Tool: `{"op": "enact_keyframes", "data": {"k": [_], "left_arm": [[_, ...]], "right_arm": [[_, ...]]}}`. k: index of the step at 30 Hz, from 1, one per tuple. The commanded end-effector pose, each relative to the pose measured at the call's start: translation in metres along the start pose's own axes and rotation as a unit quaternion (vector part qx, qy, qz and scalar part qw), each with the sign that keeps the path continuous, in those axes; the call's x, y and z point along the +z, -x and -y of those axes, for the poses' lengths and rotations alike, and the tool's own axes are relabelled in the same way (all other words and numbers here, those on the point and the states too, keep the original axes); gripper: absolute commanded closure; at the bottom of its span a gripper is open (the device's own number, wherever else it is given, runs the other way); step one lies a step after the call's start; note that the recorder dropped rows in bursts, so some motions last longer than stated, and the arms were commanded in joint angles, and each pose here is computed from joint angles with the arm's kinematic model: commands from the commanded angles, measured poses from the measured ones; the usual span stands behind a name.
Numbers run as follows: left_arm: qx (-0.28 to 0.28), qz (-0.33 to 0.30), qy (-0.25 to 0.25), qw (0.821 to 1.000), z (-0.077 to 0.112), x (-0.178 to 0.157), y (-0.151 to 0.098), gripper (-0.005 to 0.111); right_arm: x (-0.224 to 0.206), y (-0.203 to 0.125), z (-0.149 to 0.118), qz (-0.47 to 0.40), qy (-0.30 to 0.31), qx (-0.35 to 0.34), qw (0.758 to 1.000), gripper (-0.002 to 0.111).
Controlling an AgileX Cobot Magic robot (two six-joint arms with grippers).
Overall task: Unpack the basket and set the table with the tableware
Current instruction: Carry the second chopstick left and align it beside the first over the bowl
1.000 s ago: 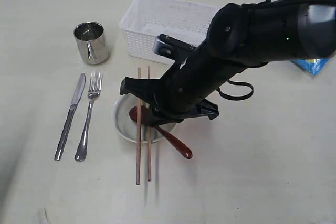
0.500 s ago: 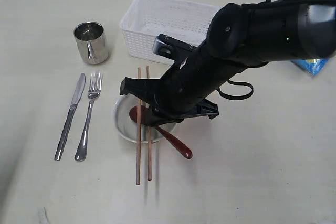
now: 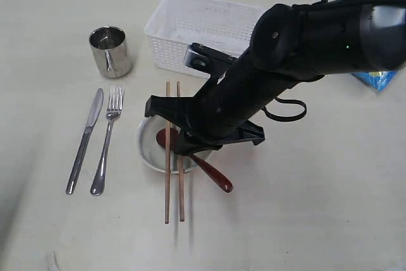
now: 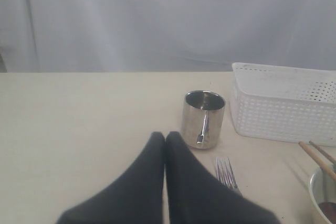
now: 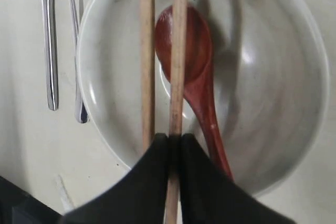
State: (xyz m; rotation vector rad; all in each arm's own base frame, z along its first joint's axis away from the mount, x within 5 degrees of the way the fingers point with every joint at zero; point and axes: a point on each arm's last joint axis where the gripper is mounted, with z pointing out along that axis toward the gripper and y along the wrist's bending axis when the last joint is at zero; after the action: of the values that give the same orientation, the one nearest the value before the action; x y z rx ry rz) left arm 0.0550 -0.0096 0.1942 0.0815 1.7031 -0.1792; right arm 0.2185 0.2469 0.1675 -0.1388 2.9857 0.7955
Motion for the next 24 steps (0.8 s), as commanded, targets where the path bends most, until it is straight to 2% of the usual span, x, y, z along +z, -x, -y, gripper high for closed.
{"op": "enact_keyframes", "data": {"k": [1, 19, 21, 24], "left_arm": [[0.001, 0.004, 0.000, 1.000, 0.0000, -0.0001, -0.0002, 0.107], [0.001, 0.004, 0.000, 1.000, 0.0000, -0.0001, -0.0002, 0.107], [0.001, 0.004, 0.000, 1.000, 0.0000, -0.0001, -0.0002, 0.107], [0.001, 0.004, 0.000, 1.000, 0.0000, -0.0001, -0.0002, 0.107]], "right_arm": [[0.0002, -0.0012, -0.0004, -0.006, -0.001, -0.010, 1.000, 0.109], [0.0002, 0.0003, -0.0006, 0.003, 0.000, -0.021, 1.000, 0.108], [0.0002, 0.0005, -0.0004, 0.004, -0.001, -0.023, 1.000, 0.102], [0.0002, 0.0009, -0.0005, 0.006, 0.000, -0.026, 1.000, 0.087]]}}
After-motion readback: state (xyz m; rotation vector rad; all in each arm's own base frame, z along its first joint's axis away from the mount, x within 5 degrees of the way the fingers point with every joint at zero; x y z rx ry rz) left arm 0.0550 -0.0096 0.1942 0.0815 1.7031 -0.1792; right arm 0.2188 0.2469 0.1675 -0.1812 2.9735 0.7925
